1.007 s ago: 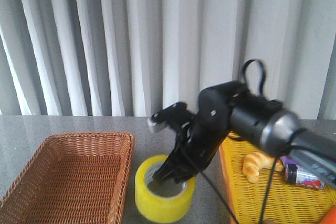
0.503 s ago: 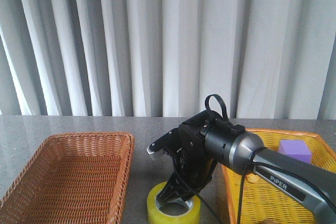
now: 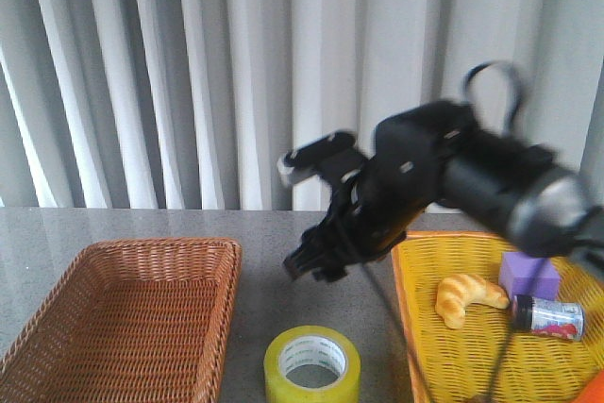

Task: Transfer tape with both arms
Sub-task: 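Open the right gripper and withdraw it back over the yellow basket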

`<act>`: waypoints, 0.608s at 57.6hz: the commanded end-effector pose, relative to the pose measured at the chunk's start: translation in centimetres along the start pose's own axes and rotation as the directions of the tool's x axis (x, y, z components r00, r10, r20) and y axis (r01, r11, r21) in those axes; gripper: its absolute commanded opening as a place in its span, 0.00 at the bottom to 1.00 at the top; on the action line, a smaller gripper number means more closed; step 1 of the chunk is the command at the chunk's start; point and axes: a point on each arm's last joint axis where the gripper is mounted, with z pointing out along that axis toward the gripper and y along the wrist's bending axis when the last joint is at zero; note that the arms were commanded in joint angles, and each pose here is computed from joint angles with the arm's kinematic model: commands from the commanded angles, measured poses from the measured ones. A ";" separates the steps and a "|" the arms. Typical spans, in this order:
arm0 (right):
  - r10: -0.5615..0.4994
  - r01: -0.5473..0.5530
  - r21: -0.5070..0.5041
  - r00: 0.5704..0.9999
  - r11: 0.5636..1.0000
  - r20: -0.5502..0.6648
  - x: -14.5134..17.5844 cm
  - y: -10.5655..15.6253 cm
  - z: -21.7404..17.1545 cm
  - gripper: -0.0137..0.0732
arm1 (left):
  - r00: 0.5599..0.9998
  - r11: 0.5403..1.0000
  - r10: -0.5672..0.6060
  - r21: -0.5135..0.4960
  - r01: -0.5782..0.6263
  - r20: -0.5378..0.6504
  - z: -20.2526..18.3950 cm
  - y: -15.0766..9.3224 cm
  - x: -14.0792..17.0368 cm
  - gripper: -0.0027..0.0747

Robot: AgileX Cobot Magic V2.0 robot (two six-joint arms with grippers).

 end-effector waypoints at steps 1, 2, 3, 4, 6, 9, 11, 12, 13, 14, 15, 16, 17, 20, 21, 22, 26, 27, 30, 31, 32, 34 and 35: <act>0.034 -0.036 0.011 0.986 0.999 0.164 0.4 -1.2 -5.9 0.68 | 0.996 1.000 -0.001 0.002 0.001 0.088 -0.3 0.0 -1.6 0.78; 0.034 -0.037 0.013 0.984 0.999 0.175 0.8 -1.3 -6.3 0.68 | 0.996 1.000 -0.001 0.002 0.001 0.088 -0.3 0.0 -1.6 0.78; 0.038 -0.042 0.016 0.982 0.999 0.183 1.1 -1.5 -6.6 0.68 | 0.996 1.000 -0.001 0.002 0.001 0.088 -0.3 0.0 -1.6 0.78; 0.044 -0.048 0.016 0.980 0.999 0.195 1.6 -1.6 -6.9 0.68 | 0.996 1.000 -0.001 0.002 0.001 0.088 -0.3 0.0 -1.6 0.78; 0.051 -0.057 0.022 0.976 0.998 0.214 2.6 -1.9 -7.5 0.68 | 0.996 1.000 -0.001 0.002 0.001 0.088 -0.3 0.0 -1.6 0.78; 0.076 -0.085 0.028 0.969 0.996 0.235 4.1 -2.4 -8.2 0.68 | 0.996 1.000 -0.001 0.002 0.001 0.088 -0.3 0.0 -1.6 0.78; 0.095 -0.106 0.029 0.964 0.994 0.250 5.2 -2.8 -8.7 0.68 | 0.996 1.000 -0.001 0.002 0.001 0.088 -0.3 0.0 -1.6 0.78; 0.101 -0.113 0.031 0.961 0.993 0.258 5.9 -2.9 -9.0 0.68 | 0.996 1.000 -0.001 0.002 0.001 0.088 -0.3 0.0 -1.6 0.78; 0.110 -0.123 0.034 0.959 0.992 0.262 6.4 -3.1 -9.2 0.68 | 0.996 1.000 -0.001 0.002 0.001 0.088 -0.3 0.0 -1.6 0.78; 0.117 -0.131 0.035 0.956 0.991 0.269 7.1 -3.2 -9.5 0.68 | 0.996 1.000 -0.001 0.002 0.001 0.088 -0.3 0.0 -1.6 0.78; 0.127 -0.143 0.037 0.954 0.989 0.273 7.6 -3.4 -9.7 0.68 | 0.996 1.000 -0.001 0.002 0.001 0.088 -0.3 0.0 -1.6 0.78; 0.134 -0.151 0.038 0.951 0.988 0.278 8.4 -3.4 -9.9 0.68 | 0.996 1.000 -0.001 0.002 0.001 0.088 -0.3 0.0 -1.6 0.78; 0.144 -0.162 0.041 0.949 0.986 0.282 8.9 -3.6 -10.1 0.68 | 0.996 1.000 -0.001 0.002 0.001 0.088 -0.3 0.0 -1.6 0.78; 0.160 -0.184 0.055 0.941 0.981 0.297 11.0 -3.9 -10.8 0.68 | 0.996 1.000 -0.001 0.002 0.001 0.088 -0.3 0.0 -1.6 0.78; 0.168 -0.195 0.059 0.937 0.979 0.306 11.5 -4.0 -11.0 0.68 | 0.996 1.000 -0.001 0.002 0.001 0.088 -0.3 0.0 -1.6 0.78; 0.174 -0.203 0.062 0.935 0.977 0.309 12.3 -4.0 -11.2 0.68 | 0.996 1.000 -0.001 0.002 0.001 0.088 -0.3 0.0 -1.6 0.78; 0.203 -0.241 0.077 0.923 0.968 0.328 14.8 -4.2 -11.9 0.68 | 0.996 1.000 -0.001 0.002 0.001 0.088 -0.3 0.0 -1.6 0.78; 0.209 -0.249 0.081 0.919 0.965 0.333 15.3 -4.2 -12.1 0.68 | 0.996 1.000 -0.001 0.002 0.001 0.088 -0.3 0.0 -1.6 0.78; 0.240 -0.287 0.091 0.906 0.954 0.348 17.2 -4.3 -12.6 0.68 | 0.996 1.000 -0.001 0.002 0.001 0.088 -0.3 0.0 -1.6 0.78; 0.246 -0.295 0.093 0.903 0.951 0.351 17.6 -4.2 -12.7 0.68 | 0.996 1.000 -0.001 0.002 0.001 0.088 -0.3 0.0 -1.6 0.78; 0.254 -0.306 0.097 0.900 0.947 0.354 18.3 -4.2 -12.9 0.68 | 0.996 1.000 -0.001 0.002 0.001 0.088 -0.3 0.0 -1.6 0.78; 0.265 -0.320 0.103 0.895 0.942 0.358 19.4 -4.0 -13.1 0.68 | 0.996 1.000 -0.001 0.002 0.001 0.088 -0.3 0.0 -1.6 0.78; 0.269 -0.325 0.105 0.894 0.940 0.359 19.8 -3.9 -13.2 0.68 | 0.996 1.000 -0.001 0.002 0.001 0.088 -0.3 0.0 -1.6 0.78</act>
